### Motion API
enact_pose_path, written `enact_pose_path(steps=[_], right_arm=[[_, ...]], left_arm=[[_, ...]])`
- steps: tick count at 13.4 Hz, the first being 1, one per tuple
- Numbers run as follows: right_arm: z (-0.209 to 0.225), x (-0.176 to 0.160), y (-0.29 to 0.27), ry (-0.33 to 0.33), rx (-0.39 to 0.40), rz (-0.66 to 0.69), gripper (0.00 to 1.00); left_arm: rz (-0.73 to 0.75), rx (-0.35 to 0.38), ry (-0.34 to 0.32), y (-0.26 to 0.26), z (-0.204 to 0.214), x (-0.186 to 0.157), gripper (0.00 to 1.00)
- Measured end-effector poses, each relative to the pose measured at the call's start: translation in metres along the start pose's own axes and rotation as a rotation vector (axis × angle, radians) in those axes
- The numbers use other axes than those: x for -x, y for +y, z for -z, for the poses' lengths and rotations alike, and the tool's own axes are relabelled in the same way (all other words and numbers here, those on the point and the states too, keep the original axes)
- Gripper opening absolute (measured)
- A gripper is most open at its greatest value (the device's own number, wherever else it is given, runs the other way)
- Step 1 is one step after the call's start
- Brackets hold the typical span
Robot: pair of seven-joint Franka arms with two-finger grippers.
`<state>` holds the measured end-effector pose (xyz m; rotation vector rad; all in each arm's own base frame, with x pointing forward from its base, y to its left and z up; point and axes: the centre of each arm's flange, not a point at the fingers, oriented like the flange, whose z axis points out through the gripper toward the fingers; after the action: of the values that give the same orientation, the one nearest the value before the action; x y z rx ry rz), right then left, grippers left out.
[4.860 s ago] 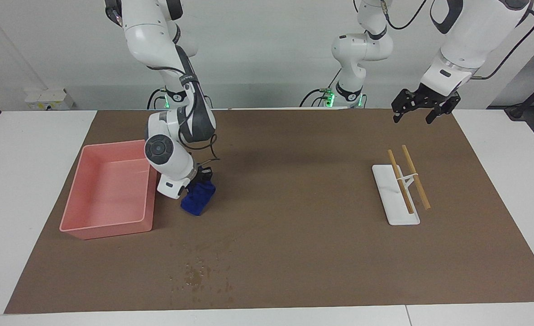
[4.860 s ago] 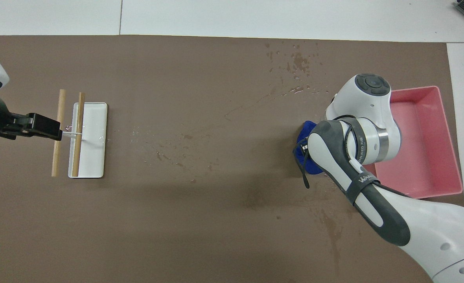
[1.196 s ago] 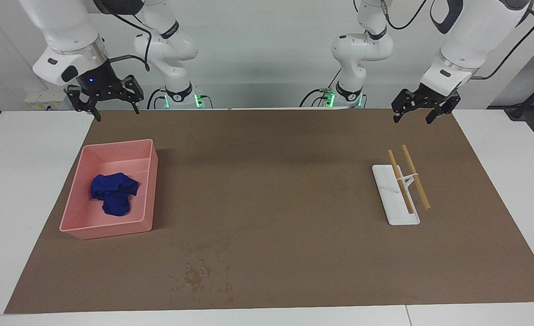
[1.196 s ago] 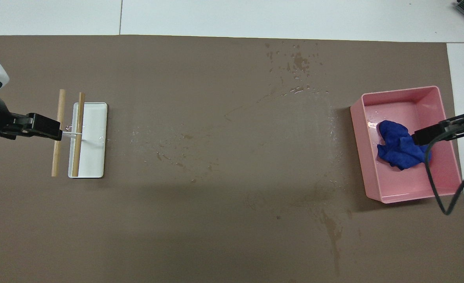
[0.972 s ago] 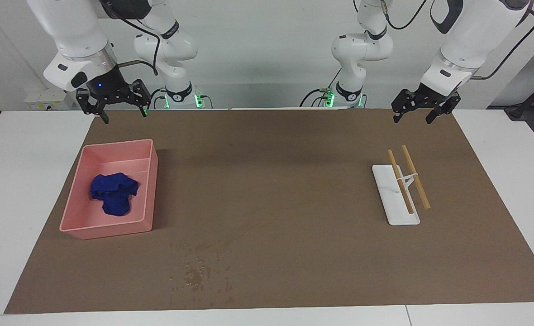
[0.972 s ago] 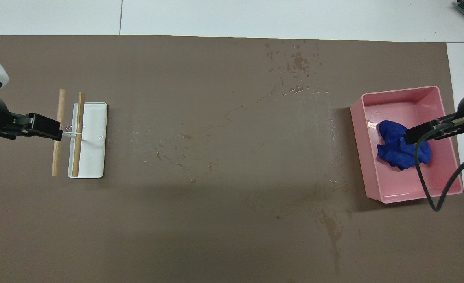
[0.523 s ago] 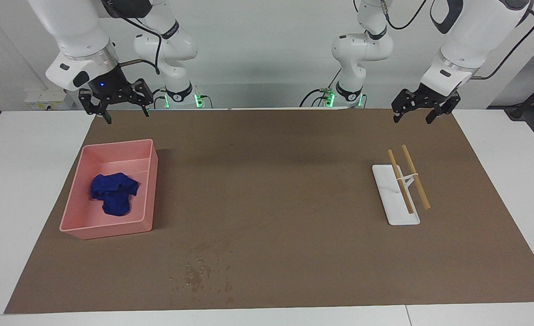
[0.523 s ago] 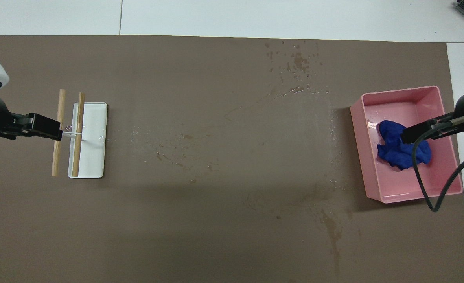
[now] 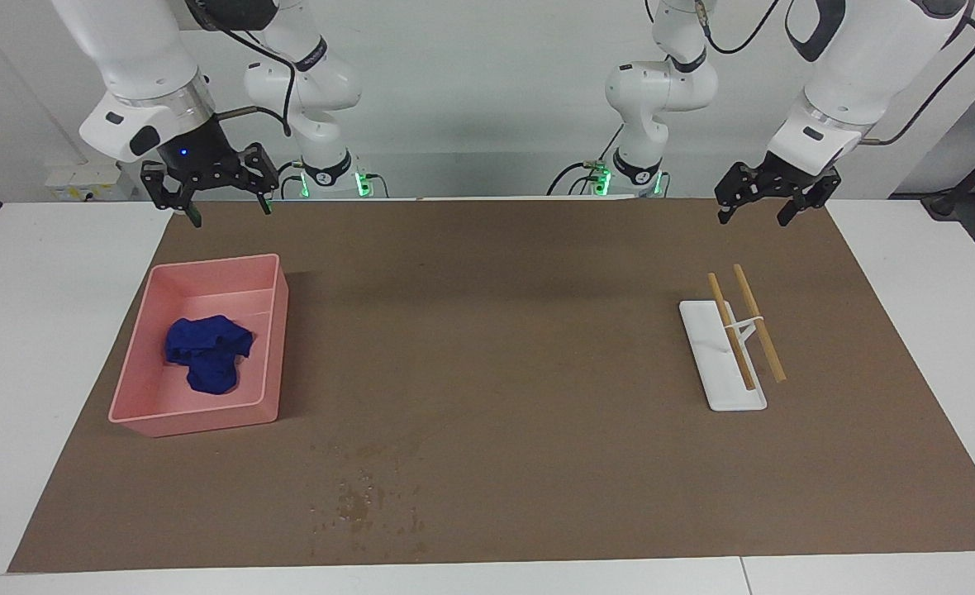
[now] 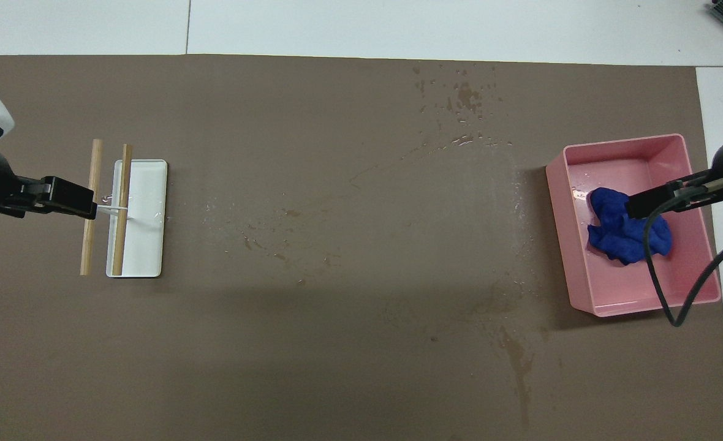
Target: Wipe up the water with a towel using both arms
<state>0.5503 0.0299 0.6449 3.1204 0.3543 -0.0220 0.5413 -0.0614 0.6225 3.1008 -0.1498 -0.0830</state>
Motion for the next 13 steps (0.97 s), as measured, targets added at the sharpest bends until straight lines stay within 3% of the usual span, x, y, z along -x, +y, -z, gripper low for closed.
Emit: enact_pose_path(steps=[13], right_arm=[[-0.017, -0.013, 0.010, 0.020, 0.002, -0.058, 1.00]], left_arm=[[0.000, 0.000, 0.000, 0.000, 0.000, 0.000, 1.00]])
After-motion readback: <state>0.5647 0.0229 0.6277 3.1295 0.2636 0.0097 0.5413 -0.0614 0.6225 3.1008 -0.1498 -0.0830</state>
